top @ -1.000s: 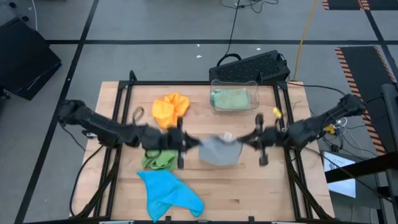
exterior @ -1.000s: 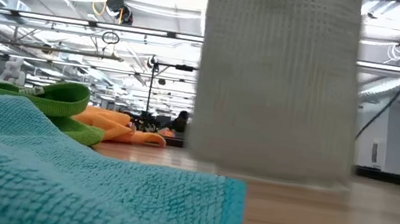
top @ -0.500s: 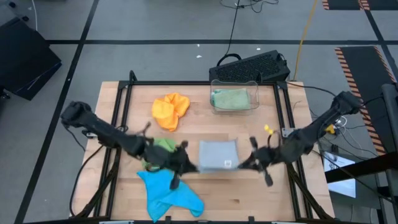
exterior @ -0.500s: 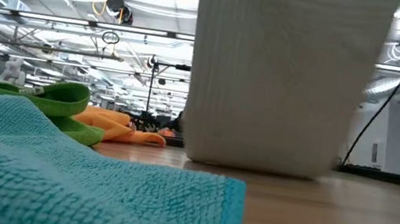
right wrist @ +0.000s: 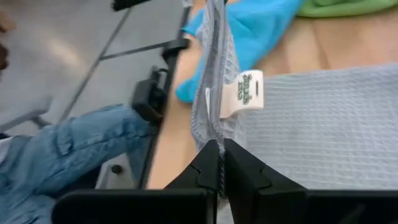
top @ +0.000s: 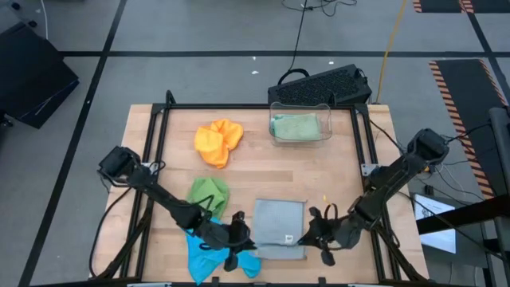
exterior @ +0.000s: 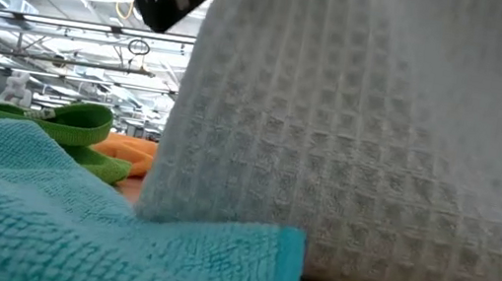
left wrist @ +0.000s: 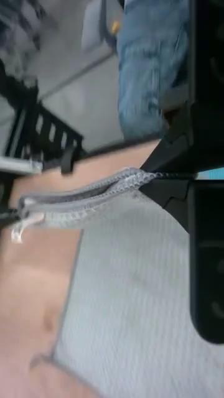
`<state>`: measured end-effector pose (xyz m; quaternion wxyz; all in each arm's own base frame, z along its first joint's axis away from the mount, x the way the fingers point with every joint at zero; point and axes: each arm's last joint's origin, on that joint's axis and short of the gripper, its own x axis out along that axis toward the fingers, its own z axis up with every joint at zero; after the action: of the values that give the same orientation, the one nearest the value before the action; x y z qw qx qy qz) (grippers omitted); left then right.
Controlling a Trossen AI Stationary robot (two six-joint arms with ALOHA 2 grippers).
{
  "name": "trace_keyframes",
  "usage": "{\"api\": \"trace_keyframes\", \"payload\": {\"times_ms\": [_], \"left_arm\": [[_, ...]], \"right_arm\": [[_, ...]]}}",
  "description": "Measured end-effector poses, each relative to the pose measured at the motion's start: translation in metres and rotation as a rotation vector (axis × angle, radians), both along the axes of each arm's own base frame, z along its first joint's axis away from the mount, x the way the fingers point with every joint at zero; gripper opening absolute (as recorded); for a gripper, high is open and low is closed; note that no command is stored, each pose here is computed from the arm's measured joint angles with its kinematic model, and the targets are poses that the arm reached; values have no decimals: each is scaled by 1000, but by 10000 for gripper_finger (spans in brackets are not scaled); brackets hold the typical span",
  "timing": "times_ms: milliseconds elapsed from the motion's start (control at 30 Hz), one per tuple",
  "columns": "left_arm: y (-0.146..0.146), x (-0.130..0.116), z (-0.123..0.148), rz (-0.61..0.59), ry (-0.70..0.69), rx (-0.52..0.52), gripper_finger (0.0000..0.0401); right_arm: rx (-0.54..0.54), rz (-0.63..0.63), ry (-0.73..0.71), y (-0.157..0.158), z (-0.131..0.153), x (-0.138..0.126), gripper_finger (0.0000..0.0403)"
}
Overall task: Fold microfiber towels
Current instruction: Fold the gray microfiber towel
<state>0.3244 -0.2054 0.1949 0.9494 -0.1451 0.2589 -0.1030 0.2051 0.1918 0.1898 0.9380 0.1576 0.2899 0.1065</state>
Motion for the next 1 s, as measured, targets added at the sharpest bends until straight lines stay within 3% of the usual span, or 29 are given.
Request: {"api": "trace_keyframes", "payload": {"times_ms": [167, 367, 667, 1000], "left_arm": [[24, 8, -7, 136, 46, 91, 10], [51, 17, -13, 202, 114, 156, 4], [86, 28, -17, 284, 178, 137, 5], [95, 35, -32, 296, 214, 139, 5]], "right_arm": [[-100, -98, 20, -8, -10, 4, 10], [-192, -197, 73, -27, -16, 11, 10], [-294, -268, 208, -48, -27, 11, 11], [-288, -304, 253, -73, -38, 19, 11]]}}
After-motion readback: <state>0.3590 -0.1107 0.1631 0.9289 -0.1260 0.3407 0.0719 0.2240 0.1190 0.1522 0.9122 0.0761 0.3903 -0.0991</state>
